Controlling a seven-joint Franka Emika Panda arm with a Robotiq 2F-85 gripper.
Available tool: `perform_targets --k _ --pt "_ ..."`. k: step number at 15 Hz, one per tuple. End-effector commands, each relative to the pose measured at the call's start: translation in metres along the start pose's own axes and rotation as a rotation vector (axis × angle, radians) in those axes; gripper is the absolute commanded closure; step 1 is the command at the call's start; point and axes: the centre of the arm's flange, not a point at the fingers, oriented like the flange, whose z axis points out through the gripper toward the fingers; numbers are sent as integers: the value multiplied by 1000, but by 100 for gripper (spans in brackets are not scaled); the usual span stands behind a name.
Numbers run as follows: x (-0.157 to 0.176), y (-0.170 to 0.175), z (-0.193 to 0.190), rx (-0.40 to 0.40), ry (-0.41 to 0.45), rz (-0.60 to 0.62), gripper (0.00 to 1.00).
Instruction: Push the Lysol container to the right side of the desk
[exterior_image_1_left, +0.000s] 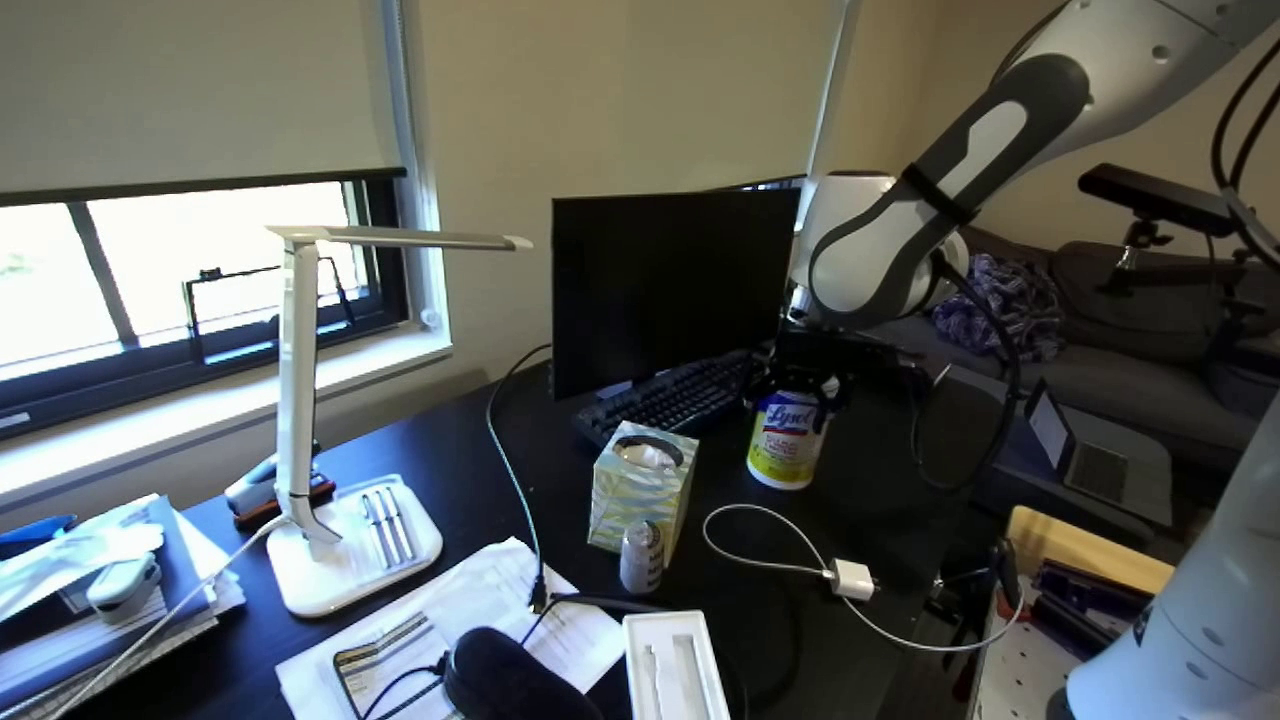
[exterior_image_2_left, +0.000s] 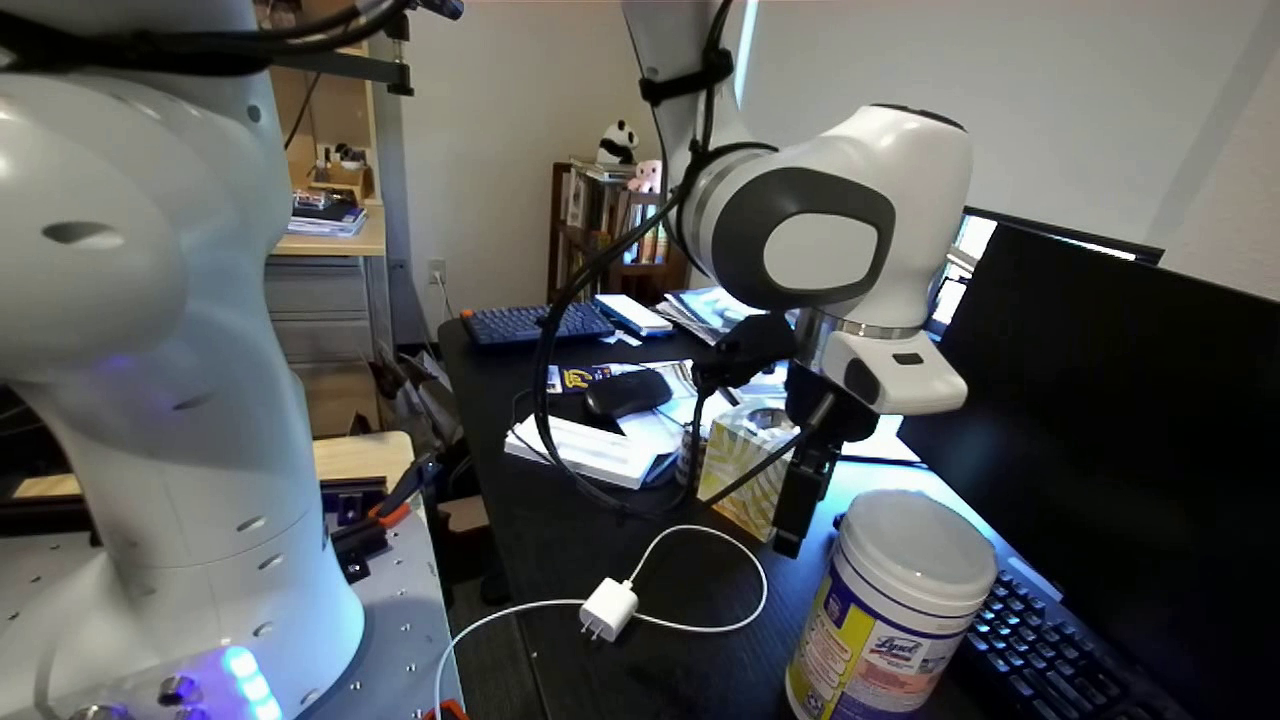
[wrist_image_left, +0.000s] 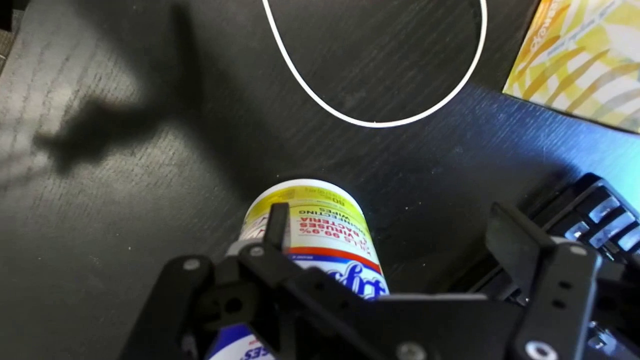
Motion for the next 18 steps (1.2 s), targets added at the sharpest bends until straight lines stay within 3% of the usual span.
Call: perform_targets --k 1,5,7,10,13,18 --pt "6 -11 10 37 75 171 0" --pt "26 -12 12 80 144 381 0" --pt "37 -2 16 28 145 438 0" --pt "55 25 21 -60 192 436 0" --pt "70 46 19 -106 172 449 0" --pt "100 67 10 -114 143 539 0"
